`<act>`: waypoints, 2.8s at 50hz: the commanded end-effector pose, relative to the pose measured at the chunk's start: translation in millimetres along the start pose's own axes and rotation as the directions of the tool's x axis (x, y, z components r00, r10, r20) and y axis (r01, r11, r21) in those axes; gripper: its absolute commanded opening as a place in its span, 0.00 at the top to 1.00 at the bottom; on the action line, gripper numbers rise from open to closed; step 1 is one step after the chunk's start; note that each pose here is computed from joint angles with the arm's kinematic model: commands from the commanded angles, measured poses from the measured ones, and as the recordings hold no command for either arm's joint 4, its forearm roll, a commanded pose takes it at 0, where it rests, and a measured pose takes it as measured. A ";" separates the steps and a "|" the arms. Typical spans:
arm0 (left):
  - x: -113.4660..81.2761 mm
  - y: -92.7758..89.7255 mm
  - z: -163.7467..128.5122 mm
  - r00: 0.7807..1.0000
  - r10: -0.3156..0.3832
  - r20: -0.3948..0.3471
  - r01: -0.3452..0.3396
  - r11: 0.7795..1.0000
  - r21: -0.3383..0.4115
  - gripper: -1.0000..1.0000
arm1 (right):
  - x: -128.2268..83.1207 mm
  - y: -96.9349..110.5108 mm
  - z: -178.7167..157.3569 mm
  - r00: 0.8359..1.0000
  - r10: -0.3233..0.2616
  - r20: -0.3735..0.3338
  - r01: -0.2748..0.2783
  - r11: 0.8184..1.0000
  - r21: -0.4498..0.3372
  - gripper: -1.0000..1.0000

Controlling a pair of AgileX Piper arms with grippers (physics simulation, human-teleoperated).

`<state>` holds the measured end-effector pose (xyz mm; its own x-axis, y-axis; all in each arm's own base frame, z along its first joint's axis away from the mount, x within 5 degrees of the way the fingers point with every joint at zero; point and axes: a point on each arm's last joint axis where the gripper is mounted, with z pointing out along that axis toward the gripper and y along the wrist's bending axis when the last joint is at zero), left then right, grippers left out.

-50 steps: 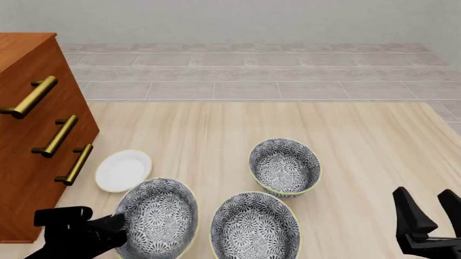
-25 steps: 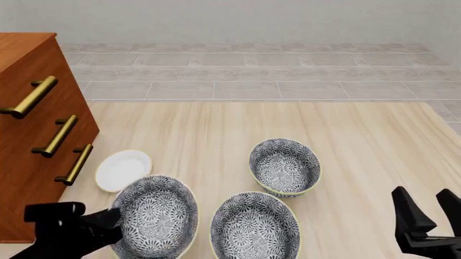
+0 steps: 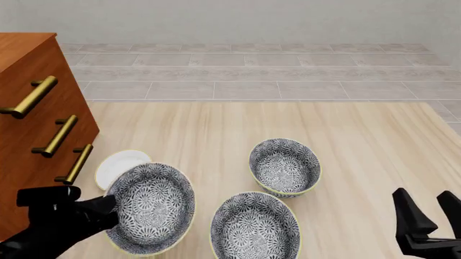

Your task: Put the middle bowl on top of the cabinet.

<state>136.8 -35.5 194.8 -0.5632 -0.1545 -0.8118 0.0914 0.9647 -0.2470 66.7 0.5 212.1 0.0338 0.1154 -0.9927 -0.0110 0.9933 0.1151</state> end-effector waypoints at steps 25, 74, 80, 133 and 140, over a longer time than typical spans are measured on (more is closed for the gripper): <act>-54.7 -21.4 -24.7 0.999 -0.029 0.045 0.027 0.999 0.043 1.00 | 0.3 -0.6 -1.5 1.000 0.013 0.001 -0.013 1.000 0.009 0.00; -160.3 -33.7 -53.3 0.993 -0.107 0.040 0.109 0.992 -0.056 1.00 | 0.4 -0.1 -0.3 1.000 0.006 -0.004 -0.006 1.000 0.002 0.00; -167.5 -35.2 -48.5 0.992 -0.128 0.008 0.128 0.989 -0.069 1.00 | 0.4 -0.3 -0.4 1.000 0.007 -0.003 -0.007 1.000 0.004 0.00; -228.9 -28.7 -72.1 0.902 -0.428 0.060 0.432 0.888 -0.159 1.00 | 0.4 -0.5 -1.2 1.000 0.012 0.000 -0.012 1.000 0.007 0.00; -242.8 -23.8 -78.7 0.900 -0.427 0.088 0.436 0.882 -0.179 1.00 | 0.4 -0.5 -1.2 1.000 0.012 0.000 -0.012 1.000 0.007 0.00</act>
<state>204.7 -13.9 418.7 -0.5132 -0.5519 -0.6573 -0.2890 0.8322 -0.4732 65.5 0.0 211.6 0.0337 0.1267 -0.9914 -0.0046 0.9919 0.1267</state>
